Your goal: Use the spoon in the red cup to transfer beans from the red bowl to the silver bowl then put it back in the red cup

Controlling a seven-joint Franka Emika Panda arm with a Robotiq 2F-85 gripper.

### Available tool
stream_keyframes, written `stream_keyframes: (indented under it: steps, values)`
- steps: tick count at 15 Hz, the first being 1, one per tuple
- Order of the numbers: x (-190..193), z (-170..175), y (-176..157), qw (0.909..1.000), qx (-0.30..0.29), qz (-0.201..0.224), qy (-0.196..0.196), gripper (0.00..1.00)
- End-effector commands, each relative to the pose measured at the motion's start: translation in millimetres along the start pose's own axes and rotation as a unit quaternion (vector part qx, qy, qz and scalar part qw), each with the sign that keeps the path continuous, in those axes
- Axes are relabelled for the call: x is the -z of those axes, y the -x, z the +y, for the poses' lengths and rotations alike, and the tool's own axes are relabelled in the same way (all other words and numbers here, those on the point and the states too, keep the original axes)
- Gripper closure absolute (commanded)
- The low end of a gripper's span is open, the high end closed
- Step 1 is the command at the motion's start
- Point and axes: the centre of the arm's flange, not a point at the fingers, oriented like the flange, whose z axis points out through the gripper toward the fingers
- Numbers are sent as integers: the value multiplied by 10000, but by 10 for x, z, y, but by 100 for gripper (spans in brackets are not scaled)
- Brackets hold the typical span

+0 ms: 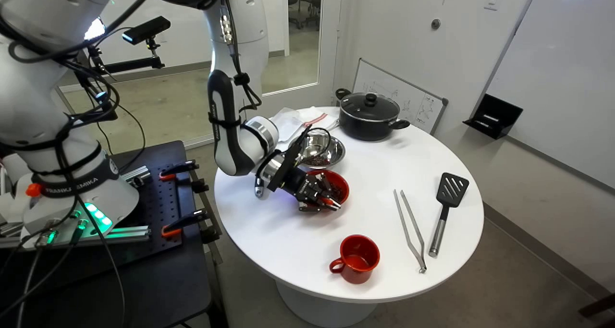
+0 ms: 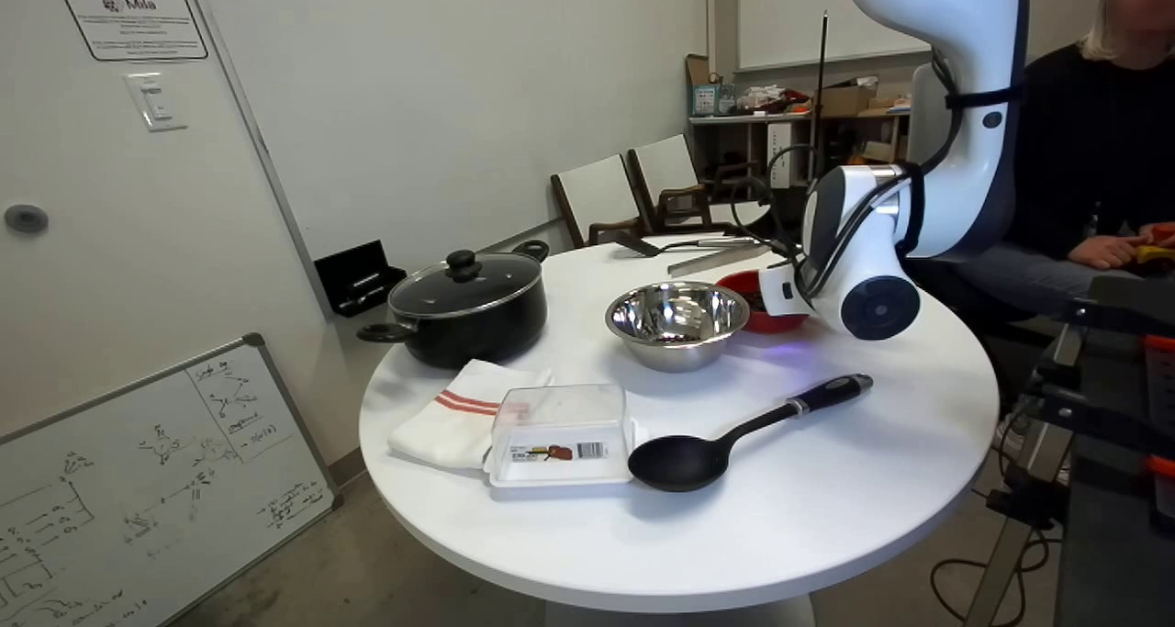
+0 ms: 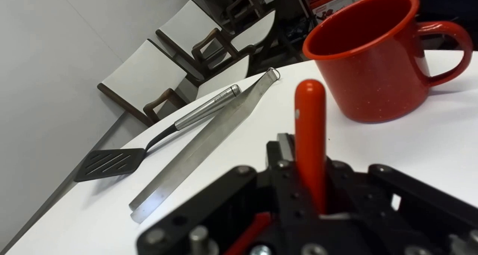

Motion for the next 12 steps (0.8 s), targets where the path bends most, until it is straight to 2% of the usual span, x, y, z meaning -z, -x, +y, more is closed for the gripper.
stream_keyframes:
  steps: [1,12]
  values:
    - [61,-58,26,9997,-125,-32,216,98]
    - [304,-162,323,9966,-565,-298,516,98]
